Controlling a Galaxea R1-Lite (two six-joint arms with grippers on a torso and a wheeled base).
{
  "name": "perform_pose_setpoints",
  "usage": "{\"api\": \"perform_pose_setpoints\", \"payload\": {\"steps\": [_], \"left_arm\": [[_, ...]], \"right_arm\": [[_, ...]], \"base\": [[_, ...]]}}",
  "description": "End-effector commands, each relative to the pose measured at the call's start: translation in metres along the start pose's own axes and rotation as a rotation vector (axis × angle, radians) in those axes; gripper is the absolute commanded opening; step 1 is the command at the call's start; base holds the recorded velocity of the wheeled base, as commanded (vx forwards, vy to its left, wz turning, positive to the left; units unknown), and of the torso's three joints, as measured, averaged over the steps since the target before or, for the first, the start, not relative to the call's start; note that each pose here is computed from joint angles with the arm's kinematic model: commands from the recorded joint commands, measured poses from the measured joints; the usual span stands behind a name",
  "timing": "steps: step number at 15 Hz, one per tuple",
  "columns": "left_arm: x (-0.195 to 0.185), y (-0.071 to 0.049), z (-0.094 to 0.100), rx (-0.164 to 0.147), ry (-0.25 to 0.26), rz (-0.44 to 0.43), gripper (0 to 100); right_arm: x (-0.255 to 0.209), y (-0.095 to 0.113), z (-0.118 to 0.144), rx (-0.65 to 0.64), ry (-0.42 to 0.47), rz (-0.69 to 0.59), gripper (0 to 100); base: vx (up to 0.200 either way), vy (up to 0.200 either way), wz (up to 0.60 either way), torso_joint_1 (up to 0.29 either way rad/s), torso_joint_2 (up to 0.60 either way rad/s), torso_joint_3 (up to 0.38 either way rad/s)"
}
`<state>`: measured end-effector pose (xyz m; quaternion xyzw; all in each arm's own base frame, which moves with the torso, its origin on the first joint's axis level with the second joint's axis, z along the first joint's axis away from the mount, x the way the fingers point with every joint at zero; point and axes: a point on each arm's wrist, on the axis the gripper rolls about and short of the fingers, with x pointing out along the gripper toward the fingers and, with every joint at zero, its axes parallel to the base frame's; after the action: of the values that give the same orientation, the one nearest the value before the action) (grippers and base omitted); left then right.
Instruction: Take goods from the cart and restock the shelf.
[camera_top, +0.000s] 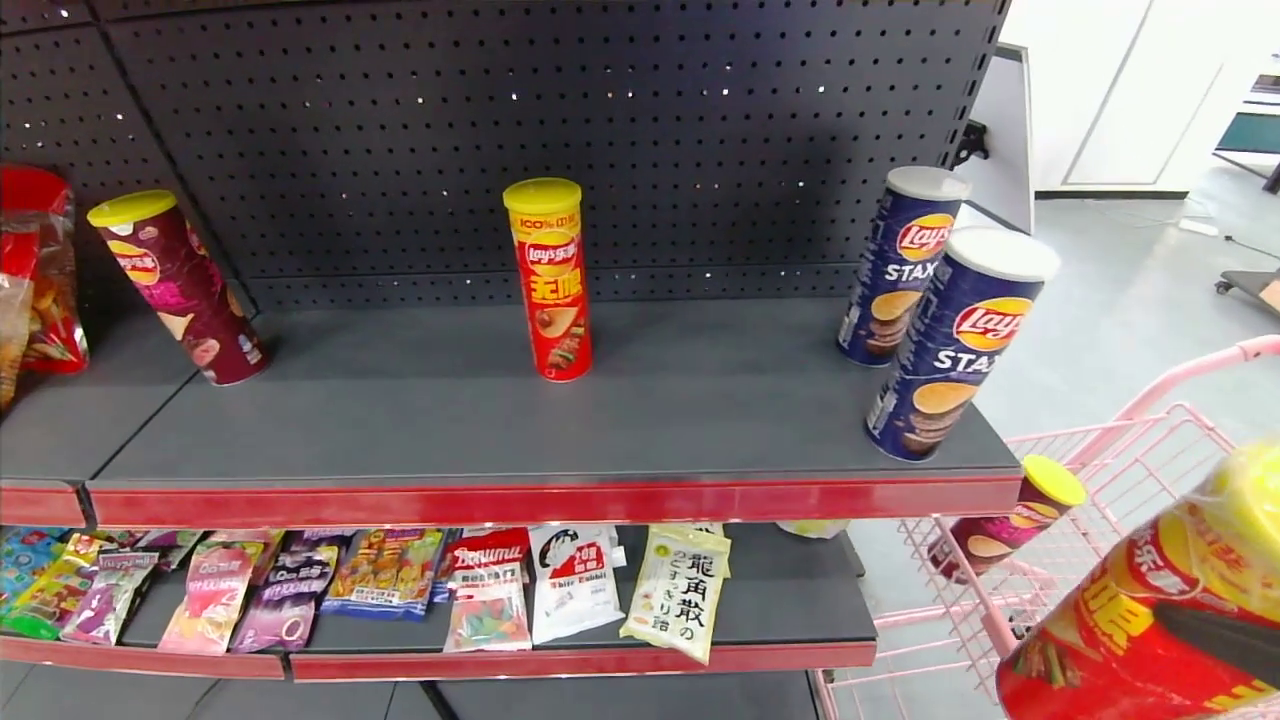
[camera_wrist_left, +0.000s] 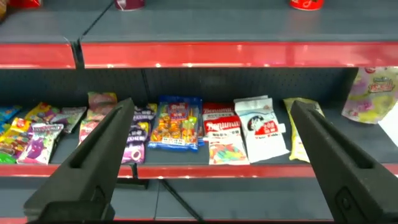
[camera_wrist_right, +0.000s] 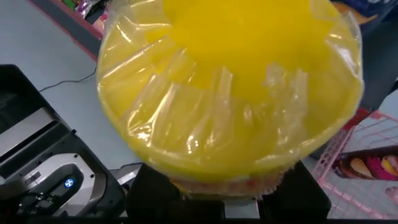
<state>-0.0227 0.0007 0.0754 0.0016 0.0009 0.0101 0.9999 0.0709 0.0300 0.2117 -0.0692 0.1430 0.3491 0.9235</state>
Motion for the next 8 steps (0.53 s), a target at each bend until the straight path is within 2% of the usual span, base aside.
{"api": "perform_pose_setpoints", "payload": {"steps": [1,4,7,8], "left_arm": [[0.0,0.0,0.0,0.0,0.0,0.0,100],[0.0,0.0,0.0,0.0,0.0,0.0,100],[0.0,0.0,0.0,0.001,0.0,0.0,100],[0.0,0.0,0.0,0.001,0.0,0.0,100]], "right_arm": [[0.001,0.001,-0.003,0.005,0.0,0.018,0],[-0.003,0.006,-0.01,0.003,-0.02,0.119,0],[-0.004,0.007,-0.012,-0.001,-0.021,0.122,0],[-0.004,0.007,-0.012,-0.002,-0.024,0.121,0]], "base": [[0.0,0.2,0.0,0.017,0.01,-0.002],[0.0,0.2,0.0,0.004,0.01,-0.001],[0.0,0.2,0.0,0.004,0.0,0.001],[0.0,0.0,0.0,0.0,0.0,0.0]]}}
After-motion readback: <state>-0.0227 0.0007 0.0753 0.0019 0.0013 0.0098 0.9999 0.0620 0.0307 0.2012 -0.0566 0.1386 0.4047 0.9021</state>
